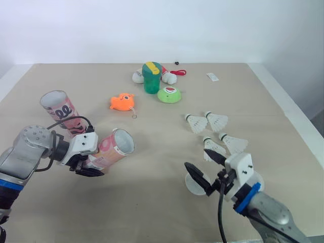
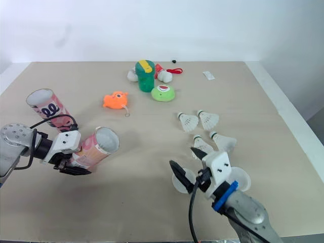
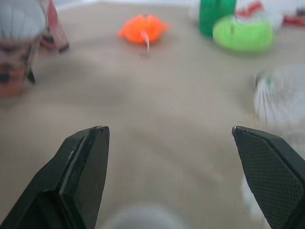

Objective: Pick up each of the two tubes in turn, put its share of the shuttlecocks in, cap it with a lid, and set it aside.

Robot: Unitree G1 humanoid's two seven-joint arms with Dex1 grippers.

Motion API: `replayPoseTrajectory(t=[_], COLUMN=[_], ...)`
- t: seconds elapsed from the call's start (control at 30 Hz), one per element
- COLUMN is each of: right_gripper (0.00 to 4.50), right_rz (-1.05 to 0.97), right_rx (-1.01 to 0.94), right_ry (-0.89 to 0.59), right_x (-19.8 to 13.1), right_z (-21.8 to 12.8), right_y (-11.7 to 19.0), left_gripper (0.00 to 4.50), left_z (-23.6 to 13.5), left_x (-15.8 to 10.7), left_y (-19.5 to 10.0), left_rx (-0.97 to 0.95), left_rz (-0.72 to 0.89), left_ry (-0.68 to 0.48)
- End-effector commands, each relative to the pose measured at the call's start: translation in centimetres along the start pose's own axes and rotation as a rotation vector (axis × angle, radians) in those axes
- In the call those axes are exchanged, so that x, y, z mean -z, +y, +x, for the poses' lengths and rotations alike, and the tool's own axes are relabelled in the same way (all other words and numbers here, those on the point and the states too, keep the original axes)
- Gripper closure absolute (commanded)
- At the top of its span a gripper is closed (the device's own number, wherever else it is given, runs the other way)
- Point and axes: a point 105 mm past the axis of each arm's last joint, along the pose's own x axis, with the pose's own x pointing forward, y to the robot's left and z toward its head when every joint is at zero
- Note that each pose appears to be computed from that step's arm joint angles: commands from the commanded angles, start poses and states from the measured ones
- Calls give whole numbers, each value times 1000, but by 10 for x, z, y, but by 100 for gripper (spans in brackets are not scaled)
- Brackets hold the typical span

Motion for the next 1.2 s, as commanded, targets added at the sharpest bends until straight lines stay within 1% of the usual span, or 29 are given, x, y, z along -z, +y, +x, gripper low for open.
replayPoseTrajectory(t=[0.03,0.13,0.23,0.37,0.57,0.87,0.9,0.93,0.97,1.03,1.07,1.1,1.13,1.2], right_gripper=[9,9,9,9,9,9,47,61,94,199,241,314,355,413], right_rz=[0,39,58,102,167,256,263,266,268,278,281,289,293,307], right_rx=[64,147,179,223,238,289,286,283,280,279,279,279,279,264], right_ry=[-49,-3,6,-5,-37,-59,-60,-62,-62,-64,-64,-66,-68,-79], right_x=[-8,7,12,13,12,14,14,14,14,14,14,14,14,12], right_z=[-7,-4,3,14,27,37,38,38,39,39,39,39,39,40], right_y=[-4,-18,-25,-37,-47,-62,-62,-62,-61,-61,-61,-61,-61,-59], left_gripper=[130,130,130,130,130,130,130,130,130,130,130,130,130,130], left_z=[8,9,10,9,7,4,4,4,4,3,3,4,4,4], left_x=[0,-2,-1,0,1,1,0,0,0,0,0,0,0,-1], left_y=[-2,-2,-1,-2,-3,-6,-6,-6,-6,-6,-6,-6,-6,-6], left_rx=[29,31,29,21,9,-7,-8,-9,-10,-12,-12,-13,-13,-13], left_rz=[3,5,4,-1,-12,-24,-25,-26,-27,-28,-29,-29,-29,-29], left_ry=[-10,-15,-15,-15,-16,-23,-24,-24,-25,-26,-27,-28,-28,-30])
